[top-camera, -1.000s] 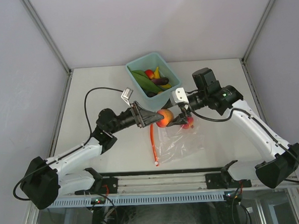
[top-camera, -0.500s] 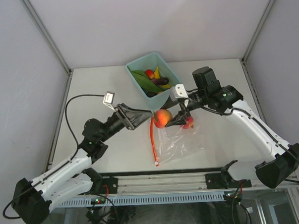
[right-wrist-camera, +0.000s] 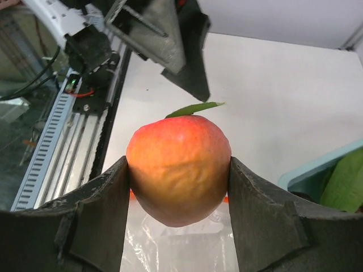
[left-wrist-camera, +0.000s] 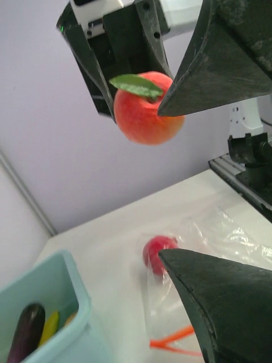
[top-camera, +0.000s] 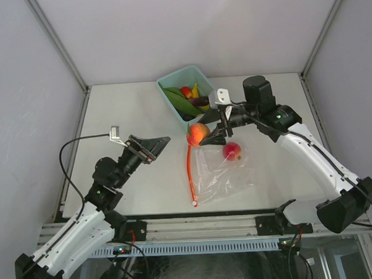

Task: Open the zip-top bag and remove the fake food
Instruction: Place the fake fruit in the bin.

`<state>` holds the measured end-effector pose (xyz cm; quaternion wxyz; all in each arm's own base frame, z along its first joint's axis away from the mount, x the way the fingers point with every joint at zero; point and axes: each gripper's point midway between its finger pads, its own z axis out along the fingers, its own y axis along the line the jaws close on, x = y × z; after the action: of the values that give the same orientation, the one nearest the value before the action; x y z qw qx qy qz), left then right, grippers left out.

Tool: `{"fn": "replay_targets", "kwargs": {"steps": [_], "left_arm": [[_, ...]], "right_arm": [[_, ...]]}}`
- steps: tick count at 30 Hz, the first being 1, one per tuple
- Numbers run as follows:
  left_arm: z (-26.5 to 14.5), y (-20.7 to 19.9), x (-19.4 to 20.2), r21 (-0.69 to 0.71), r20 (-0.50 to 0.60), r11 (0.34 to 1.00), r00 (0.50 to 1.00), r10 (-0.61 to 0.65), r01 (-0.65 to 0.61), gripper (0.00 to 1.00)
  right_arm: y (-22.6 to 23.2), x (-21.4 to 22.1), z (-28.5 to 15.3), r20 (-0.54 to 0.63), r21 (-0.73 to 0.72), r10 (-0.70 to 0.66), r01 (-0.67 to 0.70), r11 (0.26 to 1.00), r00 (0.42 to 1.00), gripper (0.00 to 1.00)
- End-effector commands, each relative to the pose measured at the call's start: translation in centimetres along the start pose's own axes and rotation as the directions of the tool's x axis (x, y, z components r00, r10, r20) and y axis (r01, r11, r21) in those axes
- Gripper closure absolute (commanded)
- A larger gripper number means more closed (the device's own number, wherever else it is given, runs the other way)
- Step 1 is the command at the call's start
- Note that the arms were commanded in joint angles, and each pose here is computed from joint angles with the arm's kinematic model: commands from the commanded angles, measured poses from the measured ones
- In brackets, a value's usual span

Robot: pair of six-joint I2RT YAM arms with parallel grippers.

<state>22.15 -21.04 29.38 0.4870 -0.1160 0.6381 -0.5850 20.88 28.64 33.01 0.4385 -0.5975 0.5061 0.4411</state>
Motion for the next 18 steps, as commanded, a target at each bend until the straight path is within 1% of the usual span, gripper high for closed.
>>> {"fn": "replay_targets", "kwargs": {"steps": [1,5,8,11,18], "left_arm": [[-1.0,4.2,-0.4,-0.159,0.019,0.985,0.997,0.078,-0.074,0.0],[-1.8,6.3,-0.5,-0.233,0.011,0.966,0.993,0.117,-0.111,0.0],[-2.2,7.7,-0.1,-0.282,-0.021,0.948,0.989,0.149,-0.149,0.0],[-2.6,9.5,-0.6,-0.34,-0.029,0.922,0.982,0.186,-0.184,0.0],[-2.9,11.7,-0.8,-0.393,-0.075,0.89,0.973,0.22,-0.232,0.0]], "right_arm": [[-3.9,-2.5,-0.2,0.054,0.14,0.012,-0.019,0.99,0.998,0.85],[-7.0,-2.3,-0.2,0.07,0.24,0.053,-0.069,0.968,0.996,0.85],[-8.9,-1.8,0.1,0.073,0.289,0.076,-0.094,0.953,0.994,0.88],[-10.6,-1.3,0.5,0.077,0.326,0.101,-0.121,0.938,0.992,0.89],[-14.7,-0.1,1.5,0.068,0.393,0.137,-0.153,0.907,0.988,0.89]]}}
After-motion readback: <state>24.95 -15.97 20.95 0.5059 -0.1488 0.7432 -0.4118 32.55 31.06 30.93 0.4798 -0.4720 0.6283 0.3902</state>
